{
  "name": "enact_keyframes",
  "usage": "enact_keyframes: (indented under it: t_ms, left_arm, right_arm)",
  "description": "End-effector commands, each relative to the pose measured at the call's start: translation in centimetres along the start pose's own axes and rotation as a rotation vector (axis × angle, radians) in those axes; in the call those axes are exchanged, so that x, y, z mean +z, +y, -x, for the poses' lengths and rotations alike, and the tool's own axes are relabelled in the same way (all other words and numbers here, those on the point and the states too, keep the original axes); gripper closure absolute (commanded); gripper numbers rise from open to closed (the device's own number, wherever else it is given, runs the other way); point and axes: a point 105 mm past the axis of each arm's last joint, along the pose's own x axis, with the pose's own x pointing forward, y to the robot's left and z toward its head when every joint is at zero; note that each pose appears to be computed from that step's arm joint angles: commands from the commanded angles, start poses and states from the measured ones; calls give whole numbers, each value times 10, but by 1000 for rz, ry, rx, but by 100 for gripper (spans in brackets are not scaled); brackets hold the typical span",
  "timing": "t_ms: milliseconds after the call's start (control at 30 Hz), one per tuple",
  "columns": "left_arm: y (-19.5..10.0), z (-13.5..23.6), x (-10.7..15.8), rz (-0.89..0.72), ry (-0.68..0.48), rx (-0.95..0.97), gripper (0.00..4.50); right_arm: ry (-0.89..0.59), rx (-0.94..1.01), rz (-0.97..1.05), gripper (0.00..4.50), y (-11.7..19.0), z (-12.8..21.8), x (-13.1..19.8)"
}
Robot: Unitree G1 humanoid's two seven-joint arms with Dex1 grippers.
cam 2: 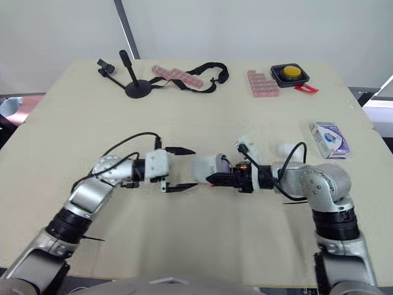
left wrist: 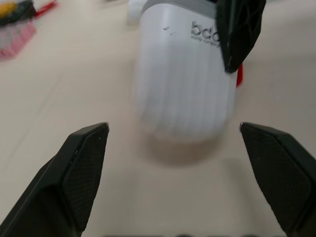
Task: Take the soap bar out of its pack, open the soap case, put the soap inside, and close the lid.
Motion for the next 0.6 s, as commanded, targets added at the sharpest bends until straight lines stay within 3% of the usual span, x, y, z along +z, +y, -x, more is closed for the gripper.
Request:
enact_keyframes:
  t_ms: [33, 233, 400, 600]
  left_arm:
    - [5, 8, 21, 137, -19, -55, 0]
    - [4, -4, 48, 241, -28, -151, 0]
    - [-7, -26, 52, 140, 0, -197, 0]
    - [-13, -42, 45, 11, 18, -183, 0]
  right_arm:
    - [53, -2, 266, 245, 13, 4, 23]
    - [297, -72, 603, 245, 15, 10, 32]
    - [483, -88, 747, 245, 15, 18, 32]
    - [554, -94, 793, 245, 16, 18, 39]
